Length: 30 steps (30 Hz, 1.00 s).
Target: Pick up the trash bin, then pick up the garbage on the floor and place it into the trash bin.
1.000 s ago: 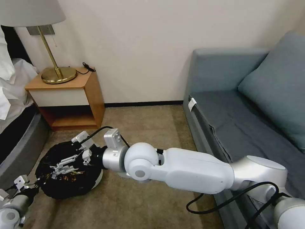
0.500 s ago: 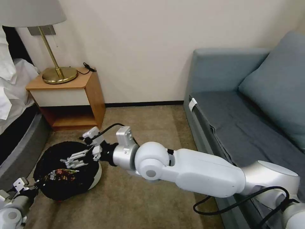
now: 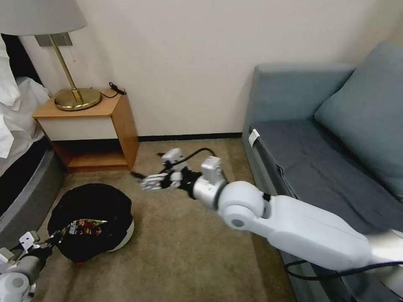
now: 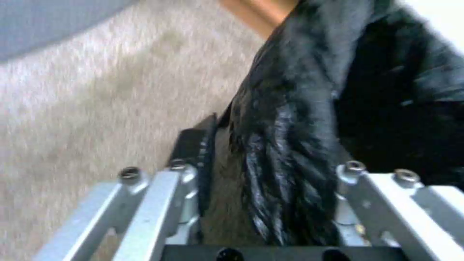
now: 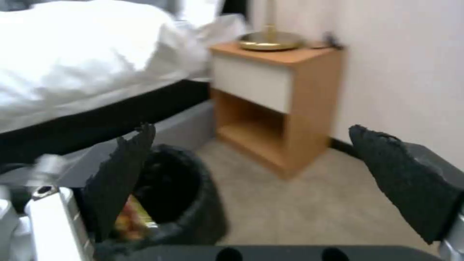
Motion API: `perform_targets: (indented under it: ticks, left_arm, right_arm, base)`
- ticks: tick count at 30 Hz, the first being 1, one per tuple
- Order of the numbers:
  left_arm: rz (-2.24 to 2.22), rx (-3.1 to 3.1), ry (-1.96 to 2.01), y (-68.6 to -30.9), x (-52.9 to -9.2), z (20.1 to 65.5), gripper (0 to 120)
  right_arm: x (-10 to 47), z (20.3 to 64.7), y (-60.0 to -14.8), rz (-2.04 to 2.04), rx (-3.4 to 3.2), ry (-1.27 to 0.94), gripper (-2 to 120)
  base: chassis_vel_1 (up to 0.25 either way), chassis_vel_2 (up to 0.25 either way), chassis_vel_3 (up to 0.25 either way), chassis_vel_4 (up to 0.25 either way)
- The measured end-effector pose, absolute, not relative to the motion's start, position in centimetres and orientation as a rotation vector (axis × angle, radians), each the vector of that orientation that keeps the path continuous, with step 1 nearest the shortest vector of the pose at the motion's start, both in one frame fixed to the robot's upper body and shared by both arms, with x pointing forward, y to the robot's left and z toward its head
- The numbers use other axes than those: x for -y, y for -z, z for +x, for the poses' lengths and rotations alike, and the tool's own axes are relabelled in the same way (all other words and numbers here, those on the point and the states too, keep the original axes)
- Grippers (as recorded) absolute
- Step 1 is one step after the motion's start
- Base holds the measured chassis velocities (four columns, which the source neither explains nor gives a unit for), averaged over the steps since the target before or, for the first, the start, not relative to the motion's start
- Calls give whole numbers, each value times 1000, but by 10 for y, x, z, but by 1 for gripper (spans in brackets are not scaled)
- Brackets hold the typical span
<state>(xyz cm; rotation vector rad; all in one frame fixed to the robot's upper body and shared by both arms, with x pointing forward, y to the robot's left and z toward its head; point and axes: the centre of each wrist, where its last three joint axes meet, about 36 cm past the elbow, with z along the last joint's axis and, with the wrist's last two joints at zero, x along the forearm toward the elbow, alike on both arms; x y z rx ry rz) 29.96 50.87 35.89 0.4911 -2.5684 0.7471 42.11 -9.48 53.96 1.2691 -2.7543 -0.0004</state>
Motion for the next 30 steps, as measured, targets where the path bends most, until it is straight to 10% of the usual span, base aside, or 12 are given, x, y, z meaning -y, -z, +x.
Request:
perform_targets:
  ticks: [12,30]
  left_arm:
    - [456,2717,-501,-380,-492,288,94]
    - [216,3102,-206,-417,-413,261,100]
  right_arm:
    - [172,396,-523,882,2942,-45,100]
    - [234,339,-502,177,3130,-257,100]
  base:
    - [0,0,0,0]
    - [0,0,0,0]
